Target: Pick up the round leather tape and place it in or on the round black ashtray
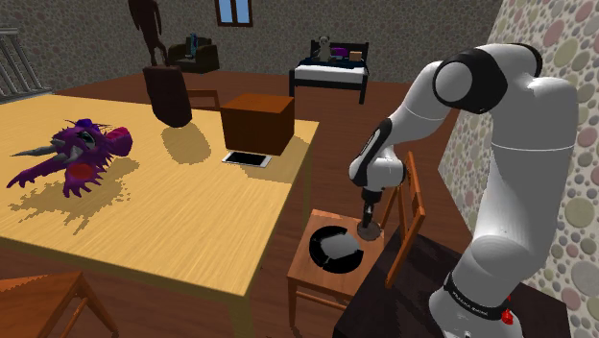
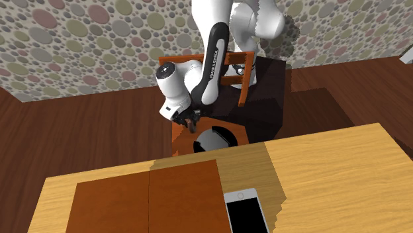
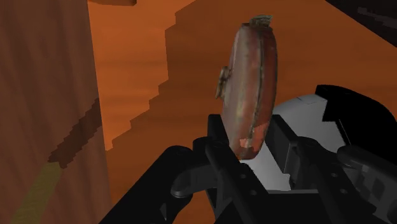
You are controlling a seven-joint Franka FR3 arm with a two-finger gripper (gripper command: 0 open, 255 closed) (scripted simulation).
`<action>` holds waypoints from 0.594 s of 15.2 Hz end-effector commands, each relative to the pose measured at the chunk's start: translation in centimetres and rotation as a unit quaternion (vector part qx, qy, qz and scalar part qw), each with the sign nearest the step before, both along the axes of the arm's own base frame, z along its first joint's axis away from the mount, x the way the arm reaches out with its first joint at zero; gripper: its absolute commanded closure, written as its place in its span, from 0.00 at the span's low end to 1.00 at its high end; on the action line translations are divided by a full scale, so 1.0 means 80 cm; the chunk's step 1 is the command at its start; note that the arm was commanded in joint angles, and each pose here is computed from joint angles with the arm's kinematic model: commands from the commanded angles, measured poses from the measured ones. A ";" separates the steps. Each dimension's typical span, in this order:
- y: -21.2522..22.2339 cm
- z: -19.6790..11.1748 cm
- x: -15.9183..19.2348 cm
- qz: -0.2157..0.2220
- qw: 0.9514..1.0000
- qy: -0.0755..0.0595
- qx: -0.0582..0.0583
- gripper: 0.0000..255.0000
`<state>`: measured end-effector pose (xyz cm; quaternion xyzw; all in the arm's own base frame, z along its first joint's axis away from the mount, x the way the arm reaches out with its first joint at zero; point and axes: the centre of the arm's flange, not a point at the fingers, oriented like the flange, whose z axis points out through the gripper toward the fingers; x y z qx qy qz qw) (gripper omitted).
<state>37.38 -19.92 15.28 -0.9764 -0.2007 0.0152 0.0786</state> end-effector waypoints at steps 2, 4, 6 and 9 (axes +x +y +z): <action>-0.023 0.021 -0.020 -0.026 1.000 0.004 -0.001 1.00; -0.023 0.034 -0.020 -0.026 1.000 0.004 -0.001 1.00; -0.023 0.048 -0.020 -0.026 1.000 0.004 -0.001 1.00; -0.023 0.067 -0.020 -0.026 1.000 0.004 -0.001 1.00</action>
